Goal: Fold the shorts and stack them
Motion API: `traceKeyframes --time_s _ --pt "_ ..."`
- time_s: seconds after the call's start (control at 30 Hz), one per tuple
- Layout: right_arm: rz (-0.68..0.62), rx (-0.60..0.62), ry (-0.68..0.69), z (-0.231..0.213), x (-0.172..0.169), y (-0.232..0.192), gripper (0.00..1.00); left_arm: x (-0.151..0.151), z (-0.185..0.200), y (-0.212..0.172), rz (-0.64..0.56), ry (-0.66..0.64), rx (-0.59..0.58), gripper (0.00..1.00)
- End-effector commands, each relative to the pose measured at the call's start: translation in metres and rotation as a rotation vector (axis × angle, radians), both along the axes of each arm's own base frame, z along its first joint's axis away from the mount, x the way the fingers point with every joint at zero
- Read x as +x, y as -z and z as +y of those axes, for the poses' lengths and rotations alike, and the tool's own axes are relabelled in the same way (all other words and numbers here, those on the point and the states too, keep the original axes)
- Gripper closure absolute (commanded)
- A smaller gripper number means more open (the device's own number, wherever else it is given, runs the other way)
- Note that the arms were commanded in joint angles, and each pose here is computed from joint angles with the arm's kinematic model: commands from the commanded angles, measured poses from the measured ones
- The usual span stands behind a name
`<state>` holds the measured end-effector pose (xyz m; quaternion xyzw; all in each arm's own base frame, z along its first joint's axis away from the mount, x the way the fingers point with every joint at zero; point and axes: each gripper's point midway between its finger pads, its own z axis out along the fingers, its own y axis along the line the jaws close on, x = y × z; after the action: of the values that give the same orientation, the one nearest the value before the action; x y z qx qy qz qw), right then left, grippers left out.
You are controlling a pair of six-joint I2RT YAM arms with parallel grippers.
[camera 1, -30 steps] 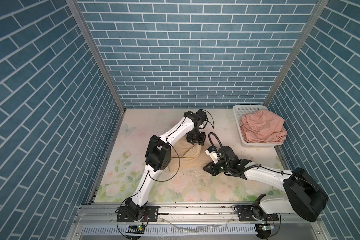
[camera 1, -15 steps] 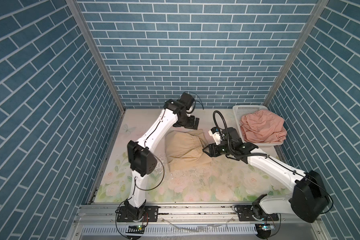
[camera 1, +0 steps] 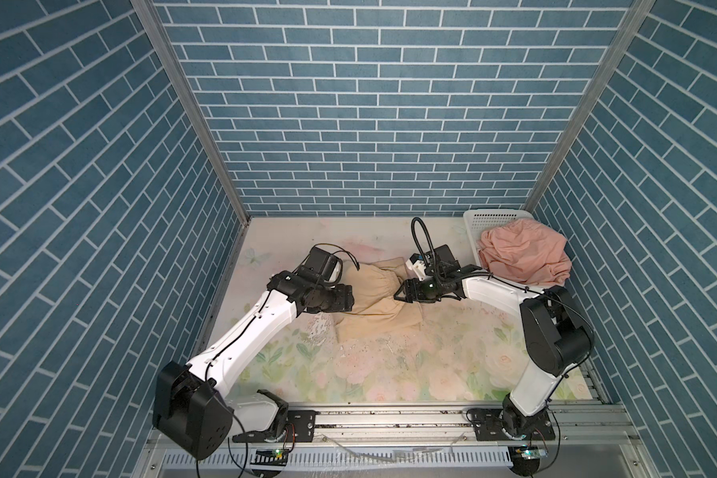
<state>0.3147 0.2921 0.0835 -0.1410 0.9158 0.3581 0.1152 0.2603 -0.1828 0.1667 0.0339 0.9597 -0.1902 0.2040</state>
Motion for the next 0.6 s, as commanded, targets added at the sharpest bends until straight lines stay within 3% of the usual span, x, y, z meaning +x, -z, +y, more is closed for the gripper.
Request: traceKeyframes --time_s 0.0,0.07,0.13,0.3,0.4,0.57 --pt "0.042 0.083 0.001 0.014 0.006 -0.008 0.28 -0.006 -0.047 -0.01 -0.12 0.089 -0.095 0.51" --pt "0.056 0.09 0.004 0.015 0.007 -0.004 0.31 -0.017 -0.073 0.0 -0.143 0.156 -0.112 0.65" --pt "0.062 0.096 0.006 0.016 0.007 -0.002 0.38 -0.025 -0.096 0.011 -0.159 0.205 -0.117 0.72" --pt "0.048 0.108 0.022 0.012 0.008 -0.008 0.81 -0.028 -0.138 0.051 -0.151 0.281 -0.107 0.83" --pt "0.02 0.113 0.032 0.009 0.006 -0.019 0.96 -0.024 -0.154 0.072 -0.136 0.297 -0.076 0.91" --pt "0.028 0.137 0.043 0.005 -0.004 -0.029 1.0 -0.015 -0.162 0.102 -0.111 0.272 -0.025 0.97"
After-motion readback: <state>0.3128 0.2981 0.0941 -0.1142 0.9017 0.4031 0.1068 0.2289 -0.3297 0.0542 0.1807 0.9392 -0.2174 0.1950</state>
